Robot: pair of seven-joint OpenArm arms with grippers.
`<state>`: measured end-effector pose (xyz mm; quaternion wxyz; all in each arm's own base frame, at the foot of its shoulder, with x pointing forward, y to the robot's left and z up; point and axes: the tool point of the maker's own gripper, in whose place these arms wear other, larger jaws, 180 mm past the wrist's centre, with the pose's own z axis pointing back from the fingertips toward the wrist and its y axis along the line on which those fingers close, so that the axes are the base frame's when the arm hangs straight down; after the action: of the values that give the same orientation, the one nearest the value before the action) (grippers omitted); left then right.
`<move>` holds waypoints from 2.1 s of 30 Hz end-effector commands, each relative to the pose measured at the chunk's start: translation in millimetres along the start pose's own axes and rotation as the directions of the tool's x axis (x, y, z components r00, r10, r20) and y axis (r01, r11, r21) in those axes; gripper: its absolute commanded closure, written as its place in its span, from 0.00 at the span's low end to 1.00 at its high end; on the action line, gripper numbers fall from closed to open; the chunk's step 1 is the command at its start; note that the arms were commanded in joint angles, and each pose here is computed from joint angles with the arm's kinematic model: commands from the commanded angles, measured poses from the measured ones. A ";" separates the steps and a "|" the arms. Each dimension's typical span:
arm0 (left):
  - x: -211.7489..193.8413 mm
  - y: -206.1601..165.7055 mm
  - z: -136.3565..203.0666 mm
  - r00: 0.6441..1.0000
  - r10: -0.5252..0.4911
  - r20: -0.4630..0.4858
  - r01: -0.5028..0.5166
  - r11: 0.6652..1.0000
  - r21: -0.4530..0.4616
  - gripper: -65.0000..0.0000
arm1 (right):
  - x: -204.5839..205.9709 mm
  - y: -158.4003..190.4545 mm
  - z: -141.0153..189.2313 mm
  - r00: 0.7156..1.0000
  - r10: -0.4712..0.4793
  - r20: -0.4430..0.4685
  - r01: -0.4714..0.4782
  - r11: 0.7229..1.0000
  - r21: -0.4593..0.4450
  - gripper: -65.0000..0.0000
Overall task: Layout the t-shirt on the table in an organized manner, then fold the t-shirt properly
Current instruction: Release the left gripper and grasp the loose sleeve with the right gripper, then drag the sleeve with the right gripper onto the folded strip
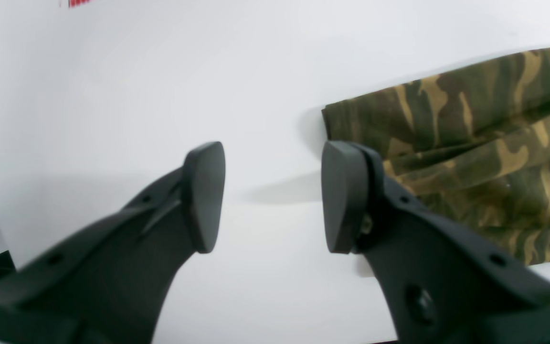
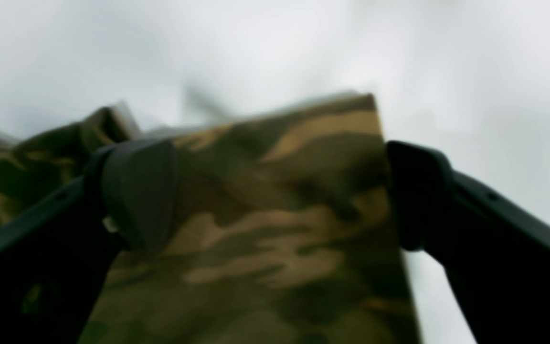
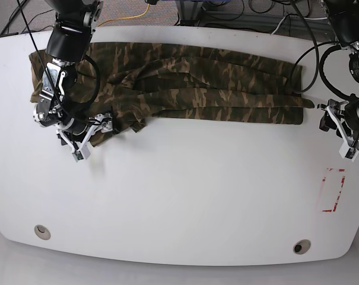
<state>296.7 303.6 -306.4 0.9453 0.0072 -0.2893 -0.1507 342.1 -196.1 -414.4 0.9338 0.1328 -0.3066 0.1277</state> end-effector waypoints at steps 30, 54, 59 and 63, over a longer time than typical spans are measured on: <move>12.1 -3.1 1.2 0.999 -0.005 0.047 0.005 1.000 -0.006 0.54 | 15.7 45.4 77.8 0.979 0.196 0.045 -0.198 0.980 0.022 0.93; 12.2 -5.7 -0.5 0.999 -0.010 0.043 0.010 1.000 -0.012 0.53 | -52.2 123.5 136.2 0.994 0.092 0.051 -0.105 0.882 0.460 0.92; 12.4 -13.9 -4.8 0.999 -0.032 0.032 0.033 0.999 -0.031 0.54 | -65.1 138.0 133.3 0.994 0.112 0.011 -0.103 0.858 0.504 0.92; 12.4 -15.6 -5.7 0.999 -0.035 0.031 0.036 0.999 -0.035 0.54 | -77.9 156.6 130.0 0.987 0.156 -0.030 -0.113 0.820 0.561 0.72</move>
<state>297.4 278.9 -319.9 0.9447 -0.0186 -0.2809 -0.1683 159.9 -108.4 -342.6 0.8633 0.3628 -0.2203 0.2732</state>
